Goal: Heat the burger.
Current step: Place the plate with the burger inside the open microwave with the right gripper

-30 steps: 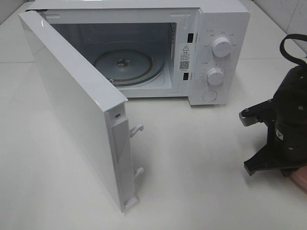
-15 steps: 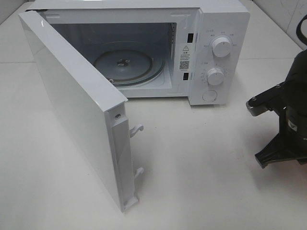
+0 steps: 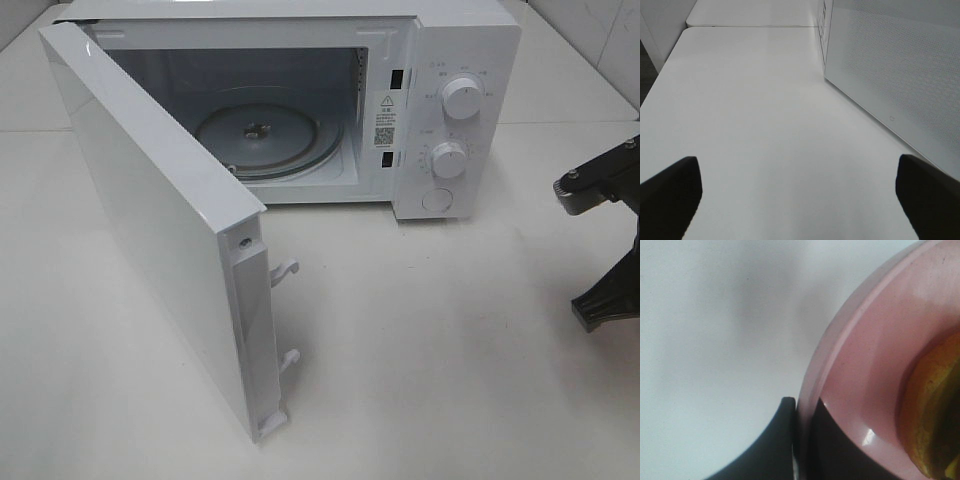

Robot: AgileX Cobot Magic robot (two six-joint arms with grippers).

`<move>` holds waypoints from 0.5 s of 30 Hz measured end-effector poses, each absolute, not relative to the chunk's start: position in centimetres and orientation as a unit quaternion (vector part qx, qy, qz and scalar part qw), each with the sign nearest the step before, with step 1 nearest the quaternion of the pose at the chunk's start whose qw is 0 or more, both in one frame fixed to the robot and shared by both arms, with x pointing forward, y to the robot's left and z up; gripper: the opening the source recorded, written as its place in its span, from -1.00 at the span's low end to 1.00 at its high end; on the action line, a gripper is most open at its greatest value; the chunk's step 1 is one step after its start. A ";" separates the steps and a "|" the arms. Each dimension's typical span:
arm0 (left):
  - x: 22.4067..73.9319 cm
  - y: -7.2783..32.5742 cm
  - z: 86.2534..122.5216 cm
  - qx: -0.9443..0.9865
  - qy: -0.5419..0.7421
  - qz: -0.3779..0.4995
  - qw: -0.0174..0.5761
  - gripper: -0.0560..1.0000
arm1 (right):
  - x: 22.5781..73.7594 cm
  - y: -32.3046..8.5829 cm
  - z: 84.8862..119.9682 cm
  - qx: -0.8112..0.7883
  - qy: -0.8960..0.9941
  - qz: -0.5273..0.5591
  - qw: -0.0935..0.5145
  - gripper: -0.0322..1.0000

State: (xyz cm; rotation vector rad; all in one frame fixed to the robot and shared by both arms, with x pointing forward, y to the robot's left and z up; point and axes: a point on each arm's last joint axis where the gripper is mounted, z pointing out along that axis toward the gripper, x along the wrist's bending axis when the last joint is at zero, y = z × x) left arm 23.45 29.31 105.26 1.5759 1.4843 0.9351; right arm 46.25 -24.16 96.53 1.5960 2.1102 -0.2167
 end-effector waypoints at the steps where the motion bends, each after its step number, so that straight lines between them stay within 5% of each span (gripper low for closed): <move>1: 23.4 29.3 105.3 0.618 0.582 0.366 0.382 0.99 | 46.3 -24.2 96.5 0.583 0.771 -0.079 0.241 -0.86; 15: 23.4 29.3 105.3 0.618 0.582 0.366 0.382 0.99 | 44.7 -22.7 97.7 0.555 0.790 -0.083 0.247 -0.86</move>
